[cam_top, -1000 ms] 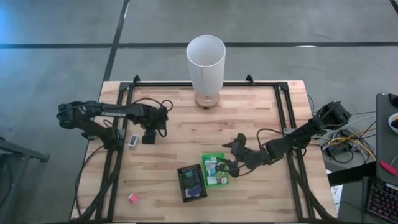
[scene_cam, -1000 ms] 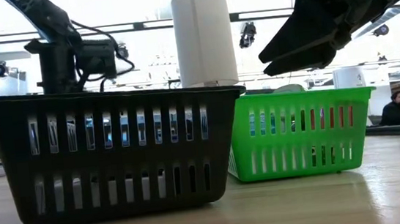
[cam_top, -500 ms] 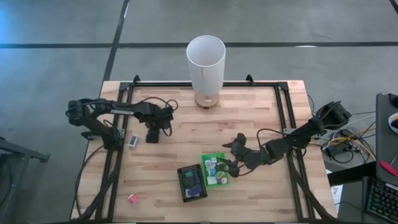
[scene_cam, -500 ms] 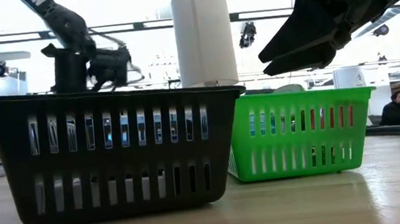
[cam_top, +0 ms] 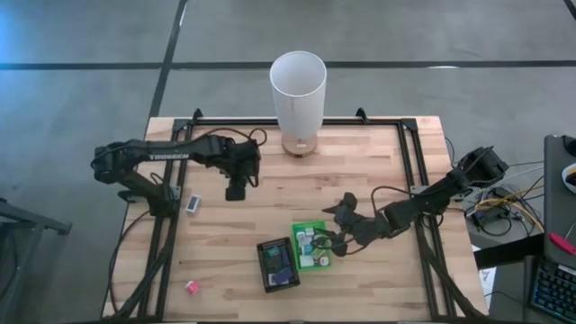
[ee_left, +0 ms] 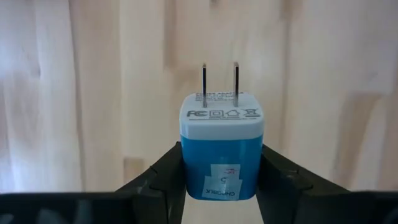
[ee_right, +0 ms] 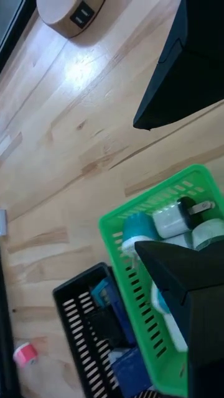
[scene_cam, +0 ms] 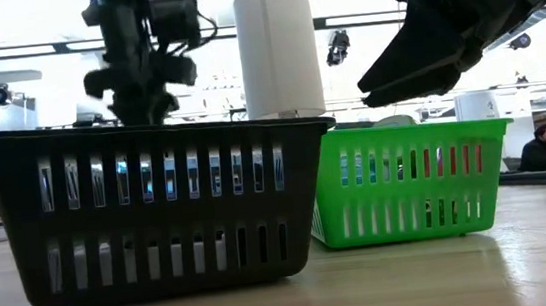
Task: Pick & Place Office items
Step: Put the blue charger adapter into the green bin
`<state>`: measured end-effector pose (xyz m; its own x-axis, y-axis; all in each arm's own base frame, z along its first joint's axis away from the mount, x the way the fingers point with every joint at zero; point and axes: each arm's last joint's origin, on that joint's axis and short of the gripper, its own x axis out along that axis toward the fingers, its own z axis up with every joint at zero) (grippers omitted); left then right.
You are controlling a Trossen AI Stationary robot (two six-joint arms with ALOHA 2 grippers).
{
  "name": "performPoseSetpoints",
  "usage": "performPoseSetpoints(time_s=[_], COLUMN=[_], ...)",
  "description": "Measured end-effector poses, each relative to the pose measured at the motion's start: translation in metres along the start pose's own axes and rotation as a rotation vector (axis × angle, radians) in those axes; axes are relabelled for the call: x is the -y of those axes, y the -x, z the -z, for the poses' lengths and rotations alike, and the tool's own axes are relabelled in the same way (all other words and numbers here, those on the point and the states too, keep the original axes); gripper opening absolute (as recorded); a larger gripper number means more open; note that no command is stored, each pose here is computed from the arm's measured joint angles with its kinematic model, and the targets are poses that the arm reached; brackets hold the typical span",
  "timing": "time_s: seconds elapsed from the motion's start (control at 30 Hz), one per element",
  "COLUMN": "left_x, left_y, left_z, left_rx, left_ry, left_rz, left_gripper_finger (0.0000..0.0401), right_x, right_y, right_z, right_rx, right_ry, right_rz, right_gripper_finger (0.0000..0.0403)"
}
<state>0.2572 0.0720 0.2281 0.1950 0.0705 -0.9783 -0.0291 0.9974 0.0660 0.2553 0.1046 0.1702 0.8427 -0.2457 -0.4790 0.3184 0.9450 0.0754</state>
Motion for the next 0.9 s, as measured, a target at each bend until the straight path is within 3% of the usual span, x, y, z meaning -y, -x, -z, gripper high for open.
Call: performPoseSetpoints(time_s=[0.17,0.4,0.57,0.77,0.9], left_x=[0.018,0.049,0.07,0.085,0.093], left_y=[0.015,0.023,0.024,0.027,0.032], left_z=[-0.015,-0.022,-0.023,-0.025,-0.034], left_rx=[0.059,0.085,0.083,0.081,0.154], left_ry=[-0.025,-0.017,0.013,0.082,0.088], left_rz=[0.016,0.146,0.27,0.413,0.502], left_gripper_finger=[0.0147,0.0147,0.0147,0.0147,0.0147], right_x=[0.001,-0.001,-0.011,-0.025,-0.035], right_y=[0.0,0.0,0.002,0.001,0.0], right_z=[0.002,-0.002,-0.015,-0.041,-0.059], right_rx=[-0.018,0.011,0.047,0.13,0.182], right_ry=[0.012,0.036,0.291,0.68,0.849], right_rz=[0.009,-0.015,-0.09,-0.074,-0.068], right_gripper_finger=[0.0302,0.0302,0.0301,0.0288,0.0275])
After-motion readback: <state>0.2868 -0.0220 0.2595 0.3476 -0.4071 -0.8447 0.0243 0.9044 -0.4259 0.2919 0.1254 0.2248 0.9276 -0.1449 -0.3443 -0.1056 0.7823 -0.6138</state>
